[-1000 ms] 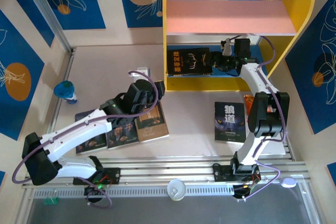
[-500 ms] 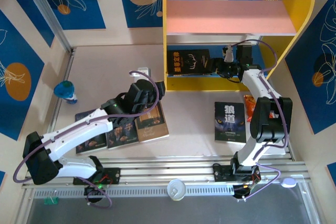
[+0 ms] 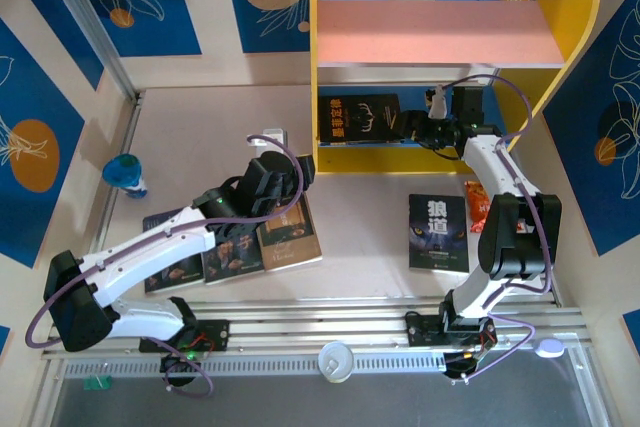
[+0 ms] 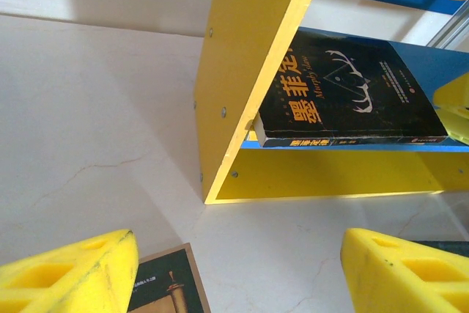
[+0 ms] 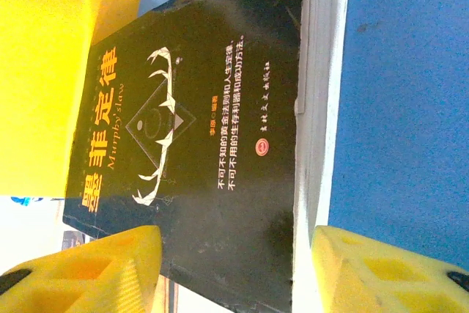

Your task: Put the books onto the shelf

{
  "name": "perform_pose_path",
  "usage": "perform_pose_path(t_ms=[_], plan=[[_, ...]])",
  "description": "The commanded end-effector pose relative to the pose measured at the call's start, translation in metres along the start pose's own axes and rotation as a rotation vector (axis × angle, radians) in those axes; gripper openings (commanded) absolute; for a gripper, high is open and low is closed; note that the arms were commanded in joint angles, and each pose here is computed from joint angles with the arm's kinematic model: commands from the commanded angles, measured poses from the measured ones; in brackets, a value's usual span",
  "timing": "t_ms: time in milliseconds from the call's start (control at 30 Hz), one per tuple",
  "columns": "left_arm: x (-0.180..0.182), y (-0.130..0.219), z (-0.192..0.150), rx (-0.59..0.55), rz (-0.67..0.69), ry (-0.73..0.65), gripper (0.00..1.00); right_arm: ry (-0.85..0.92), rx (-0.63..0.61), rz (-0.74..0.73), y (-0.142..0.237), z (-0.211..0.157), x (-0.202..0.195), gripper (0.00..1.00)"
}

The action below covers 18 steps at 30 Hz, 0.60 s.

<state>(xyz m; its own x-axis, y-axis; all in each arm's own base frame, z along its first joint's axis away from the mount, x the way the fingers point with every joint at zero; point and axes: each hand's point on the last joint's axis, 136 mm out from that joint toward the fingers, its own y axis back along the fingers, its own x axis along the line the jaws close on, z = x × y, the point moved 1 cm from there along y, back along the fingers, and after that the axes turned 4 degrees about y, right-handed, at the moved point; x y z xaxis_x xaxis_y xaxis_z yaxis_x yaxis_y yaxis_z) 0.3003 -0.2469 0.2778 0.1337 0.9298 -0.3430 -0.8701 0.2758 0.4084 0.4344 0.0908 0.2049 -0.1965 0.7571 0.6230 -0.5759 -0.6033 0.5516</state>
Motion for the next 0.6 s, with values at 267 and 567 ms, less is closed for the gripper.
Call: perform_pose_path(t_ms=[267,567], plan=[[0.0013,0.0030,0.0104,-0.020,0.001,0.002,0.73,0.035,0.026,0.026,-0.0024,-0.0068,0.0175,0.57],[0.0025,0.0034,0.0094,-0.019,0.003,0.001,0.73,0.043,0.028,0.026,-0.0058,-0.0034,0.0198,0.57]])
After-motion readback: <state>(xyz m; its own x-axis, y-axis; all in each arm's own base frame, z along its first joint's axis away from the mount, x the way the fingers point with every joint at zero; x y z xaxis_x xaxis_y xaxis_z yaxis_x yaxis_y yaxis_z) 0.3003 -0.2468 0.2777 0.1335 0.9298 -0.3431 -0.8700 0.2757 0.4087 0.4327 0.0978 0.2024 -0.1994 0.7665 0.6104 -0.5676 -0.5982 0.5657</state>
